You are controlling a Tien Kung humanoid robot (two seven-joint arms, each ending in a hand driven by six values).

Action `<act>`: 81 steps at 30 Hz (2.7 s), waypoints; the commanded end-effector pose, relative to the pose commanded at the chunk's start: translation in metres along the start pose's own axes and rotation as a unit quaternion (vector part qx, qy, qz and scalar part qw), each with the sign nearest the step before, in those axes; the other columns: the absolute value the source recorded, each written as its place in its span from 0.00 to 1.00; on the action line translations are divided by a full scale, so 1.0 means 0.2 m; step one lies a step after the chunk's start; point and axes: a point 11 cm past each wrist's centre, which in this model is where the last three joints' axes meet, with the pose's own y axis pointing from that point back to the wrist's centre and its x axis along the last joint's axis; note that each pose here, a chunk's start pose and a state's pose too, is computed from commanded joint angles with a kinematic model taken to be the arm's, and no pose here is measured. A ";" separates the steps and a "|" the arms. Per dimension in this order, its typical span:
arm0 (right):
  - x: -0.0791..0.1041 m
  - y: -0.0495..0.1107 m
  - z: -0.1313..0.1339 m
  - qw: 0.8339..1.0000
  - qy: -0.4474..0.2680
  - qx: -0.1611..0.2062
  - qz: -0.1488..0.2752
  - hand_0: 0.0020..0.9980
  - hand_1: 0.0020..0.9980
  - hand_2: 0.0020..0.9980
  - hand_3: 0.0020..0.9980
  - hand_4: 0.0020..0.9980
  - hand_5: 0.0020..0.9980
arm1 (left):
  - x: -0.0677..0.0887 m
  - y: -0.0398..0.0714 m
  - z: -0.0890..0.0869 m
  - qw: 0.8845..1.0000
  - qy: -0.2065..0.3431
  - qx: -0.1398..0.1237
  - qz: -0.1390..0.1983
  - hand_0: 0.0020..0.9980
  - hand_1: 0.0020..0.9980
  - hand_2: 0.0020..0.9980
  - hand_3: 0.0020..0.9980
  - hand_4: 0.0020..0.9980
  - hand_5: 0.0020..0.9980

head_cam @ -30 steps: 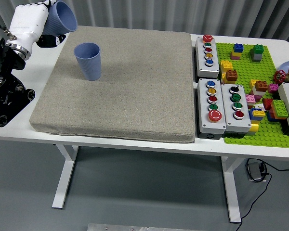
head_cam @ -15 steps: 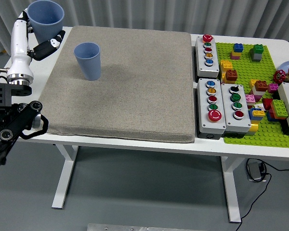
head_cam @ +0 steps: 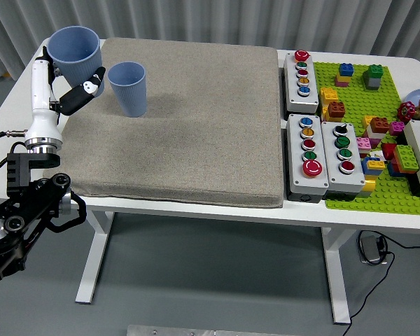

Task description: Pick cup pour cup place

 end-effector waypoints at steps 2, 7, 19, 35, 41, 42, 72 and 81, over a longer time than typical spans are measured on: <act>0.00 0.00 0.01 1.000 0.000 -0.001 0.001 0.67 0.59 0.55 0.57 0.00 0.07 | -0.02 0.02 -0.02 1.000 0.006 0.003 -0.002 0.47 0.50 0.51 0.54 0.71 0.15; 0.01 0.00 0.02 1.000 0.000 -0.003 0.001 0.67 0.59 0.55 0.57 0.00 0.07 | -0.05 0.07 -0.07 1.000 0.007 0.010 -0.008 0.47 0.50 0.51 0.54 0.71 0.15; 0.02 -0.01 0.05 1.000 0.007 -0.007 0.004 0.67 0.59 0.55 0.57 0.00 0.07 | -0.16 0.24 -0.19 0.999 0.013 0.034 -0.029 0.48 0.50 0.52 0.54 0.70 0.17; 0.02 -0.01 0.07 1.000 0.008 -0.010 0.003 0.67 0.59 0.55 0.57 0.00 0.07 | -0.20 0.38 -0.26 0.998 0.020 0.045 -0.040 0.48 0.51 0.53 0.54 0.69 0.17; 0.01 -0.01 0.07 1.000 0.008 -0.011 0.002 0.67 0.59 0.55 0.57 0.00 0.06 | -0.25 0.38 -0.28 0.998 0.025 0.045 -0.047 0.49 0.52 0.53 0.54 0.69 0.17; 0.01 -0.01 0.07 1.000 0.008 -0.011 0.002 0.67 0.59 0.55 0.57 0.00 0.06 | -0.25 0.38 -0.28 0.998 0.025 0.045 -0.048 0.49 0.52 0.53 0.54 0.69 0.17; -0.01 0.00 0.06 1.000 0.007 -0.009 -0.002 0.67 0.59 0.55 0.57 0.00 0.06 | -0.31 0.30 -0.40 0.997 0.014 0.071 -0.040 0.52 0.55 0.56 0.55 0.68 0.18; -0.01 0.00 0.05 1.000 0.007 -0.008 -0.003 0.67 0.59 0.55 0.57 0.00 0.06 | -0.32 0.29 -0.40 0.997 0.009 0.068 -0.043 0.55 0.59 0.62 0.58 0.69 0.20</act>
